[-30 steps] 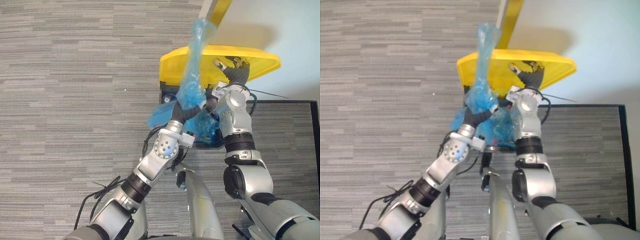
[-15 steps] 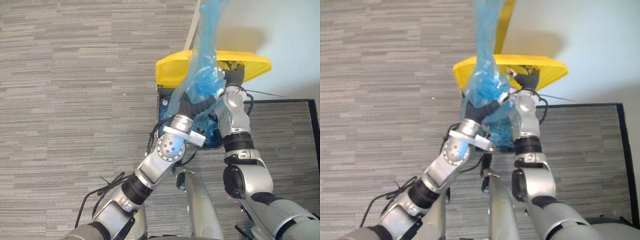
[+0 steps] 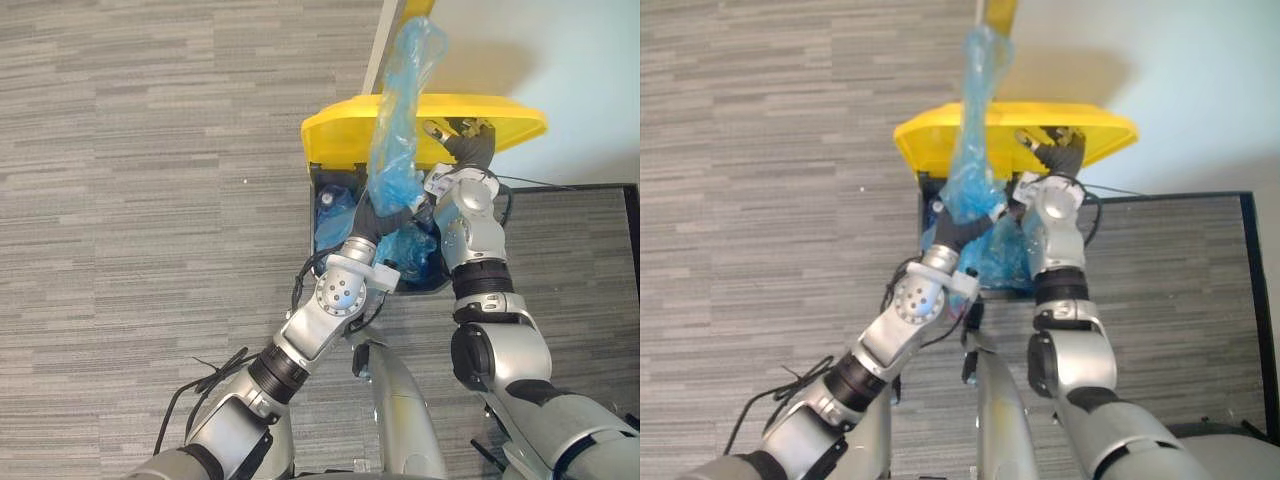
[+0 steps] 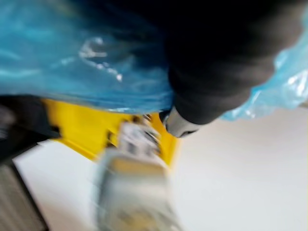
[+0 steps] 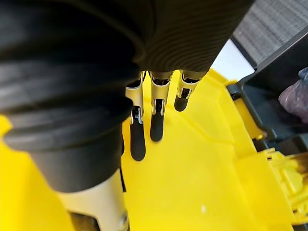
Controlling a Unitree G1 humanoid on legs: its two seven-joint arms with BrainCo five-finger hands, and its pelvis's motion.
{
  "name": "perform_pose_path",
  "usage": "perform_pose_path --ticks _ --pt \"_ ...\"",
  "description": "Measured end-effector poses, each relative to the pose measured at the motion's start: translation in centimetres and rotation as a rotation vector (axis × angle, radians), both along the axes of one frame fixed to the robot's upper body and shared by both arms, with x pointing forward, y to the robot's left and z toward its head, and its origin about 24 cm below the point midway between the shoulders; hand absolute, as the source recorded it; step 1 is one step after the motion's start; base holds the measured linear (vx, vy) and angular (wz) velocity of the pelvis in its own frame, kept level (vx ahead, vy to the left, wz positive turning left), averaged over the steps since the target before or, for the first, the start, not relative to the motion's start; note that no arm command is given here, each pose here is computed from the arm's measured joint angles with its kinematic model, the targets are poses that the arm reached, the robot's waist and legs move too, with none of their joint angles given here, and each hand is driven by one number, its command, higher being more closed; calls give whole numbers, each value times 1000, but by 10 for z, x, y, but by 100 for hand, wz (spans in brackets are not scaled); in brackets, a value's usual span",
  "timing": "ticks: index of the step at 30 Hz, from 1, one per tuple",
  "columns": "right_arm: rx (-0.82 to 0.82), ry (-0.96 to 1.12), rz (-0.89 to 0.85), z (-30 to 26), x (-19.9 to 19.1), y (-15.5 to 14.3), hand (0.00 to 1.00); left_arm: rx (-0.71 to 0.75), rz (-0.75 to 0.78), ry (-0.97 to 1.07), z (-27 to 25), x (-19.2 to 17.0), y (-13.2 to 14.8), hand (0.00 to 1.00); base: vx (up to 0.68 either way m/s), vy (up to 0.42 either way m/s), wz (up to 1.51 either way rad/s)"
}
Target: Gather rubbish on tea table into small bin, then transfer packed bag to large trash can.
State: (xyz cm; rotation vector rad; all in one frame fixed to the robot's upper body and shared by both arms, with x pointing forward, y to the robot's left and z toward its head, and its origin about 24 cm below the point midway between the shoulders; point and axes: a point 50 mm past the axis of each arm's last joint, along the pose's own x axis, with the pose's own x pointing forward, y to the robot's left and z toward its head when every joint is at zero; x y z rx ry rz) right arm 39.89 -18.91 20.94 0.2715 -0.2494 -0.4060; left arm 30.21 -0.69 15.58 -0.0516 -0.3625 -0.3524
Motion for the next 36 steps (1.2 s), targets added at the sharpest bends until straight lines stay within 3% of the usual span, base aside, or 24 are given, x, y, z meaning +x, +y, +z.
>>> perform_pose_path --ticks 7,13,14,23,36 --pt "12 -13 -13 6 1 -1 0 -3 79 45 1 20 6 100 4 8 -1" --pt "-87 -69 48 28 2 24 0 28 228 215 -31 40 27 100 -32 53 -20" --pt "-90 -71 51 29 2 25 0 30 229 219 -32 40 27 0 0 0 0" --pt "-158 -236 103 74 -8 48 0 53 235 201 -17 54 22 0 -12 12 -11" --pt "-209 -221 148 72 -7 61 0 9 217 273 -32 51 27 0 0 4 -1"
